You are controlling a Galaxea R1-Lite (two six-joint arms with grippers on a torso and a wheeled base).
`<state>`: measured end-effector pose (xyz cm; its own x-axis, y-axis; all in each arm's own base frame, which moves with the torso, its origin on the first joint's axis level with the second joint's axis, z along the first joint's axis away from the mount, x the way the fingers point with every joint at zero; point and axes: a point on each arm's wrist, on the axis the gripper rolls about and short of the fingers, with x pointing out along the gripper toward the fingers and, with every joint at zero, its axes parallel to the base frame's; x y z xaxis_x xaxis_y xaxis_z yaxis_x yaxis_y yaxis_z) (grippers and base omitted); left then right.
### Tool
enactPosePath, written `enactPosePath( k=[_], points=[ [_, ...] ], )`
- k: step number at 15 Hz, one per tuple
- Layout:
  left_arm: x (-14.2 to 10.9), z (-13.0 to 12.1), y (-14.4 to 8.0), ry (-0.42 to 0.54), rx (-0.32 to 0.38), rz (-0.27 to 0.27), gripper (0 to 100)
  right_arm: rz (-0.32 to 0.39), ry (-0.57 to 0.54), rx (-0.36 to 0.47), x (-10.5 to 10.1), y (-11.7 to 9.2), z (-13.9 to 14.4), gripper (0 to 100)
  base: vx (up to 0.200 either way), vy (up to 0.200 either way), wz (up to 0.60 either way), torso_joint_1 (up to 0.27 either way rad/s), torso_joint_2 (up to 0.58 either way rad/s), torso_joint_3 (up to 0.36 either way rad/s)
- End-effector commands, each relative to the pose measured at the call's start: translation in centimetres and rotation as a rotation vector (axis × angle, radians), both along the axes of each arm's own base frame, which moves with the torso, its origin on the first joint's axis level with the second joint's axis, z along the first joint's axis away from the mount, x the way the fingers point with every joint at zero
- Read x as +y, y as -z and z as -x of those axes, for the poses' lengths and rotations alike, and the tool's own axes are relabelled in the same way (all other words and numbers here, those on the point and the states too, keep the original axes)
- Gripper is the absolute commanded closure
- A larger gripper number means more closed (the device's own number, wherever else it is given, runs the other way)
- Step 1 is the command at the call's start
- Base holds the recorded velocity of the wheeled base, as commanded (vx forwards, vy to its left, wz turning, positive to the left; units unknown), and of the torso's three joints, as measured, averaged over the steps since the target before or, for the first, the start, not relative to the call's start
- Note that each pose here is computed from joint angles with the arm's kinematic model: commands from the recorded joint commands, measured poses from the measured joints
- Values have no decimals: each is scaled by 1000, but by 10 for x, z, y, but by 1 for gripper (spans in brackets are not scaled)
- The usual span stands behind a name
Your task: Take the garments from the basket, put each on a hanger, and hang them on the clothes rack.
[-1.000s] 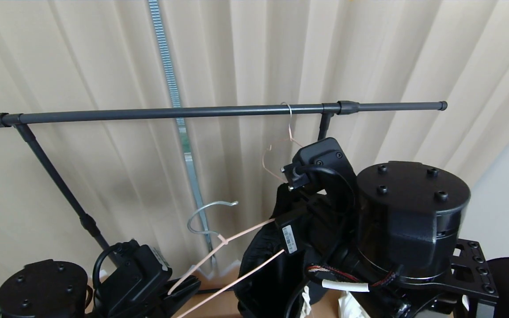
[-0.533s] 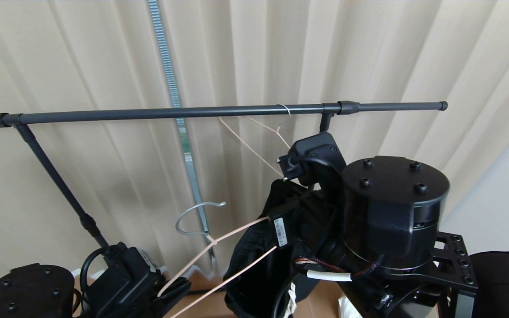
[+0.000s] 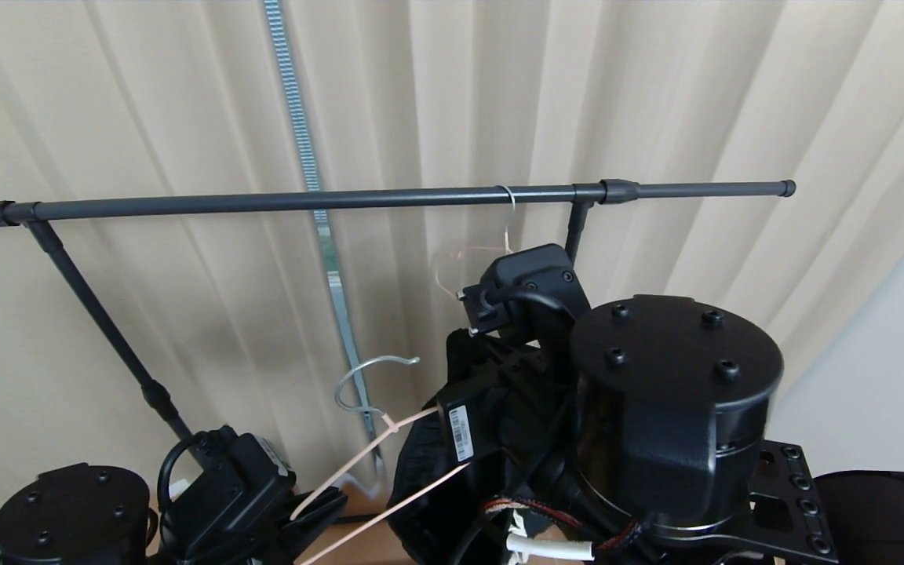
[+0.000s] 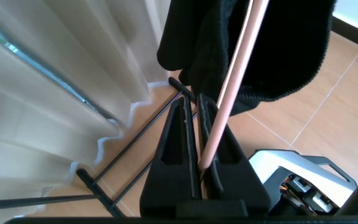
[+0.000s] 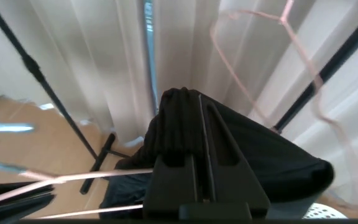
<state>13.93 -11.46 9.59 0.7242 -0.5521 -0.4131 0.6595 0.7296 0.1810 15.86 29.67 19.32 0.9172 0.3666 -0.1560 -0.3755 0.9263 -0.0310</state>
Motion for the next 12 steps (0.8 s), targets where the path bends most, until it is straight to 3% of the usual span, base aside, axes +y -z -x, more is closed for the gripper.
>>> enactPosePath(
  k=[1, 7, 12],
  points=[
    [-1, -2, 5, -1, 18, -12, 100, -5, -27, 0, 4, -1, 8, 100, 0, 0, 0, 0, 0, 0],
    [-2, -2, 3, -1, 5, 3, 100, -38, -40, -15, 4, -11, 18, 100, 0, 0, 0, 0, 0, 0],
    [-1, -1, -7, -3, -91, 85, 100, -45, -16, -19, 1, -14, 11, 100, 0, 0, 0, 0, 0, 0]
  ],
)
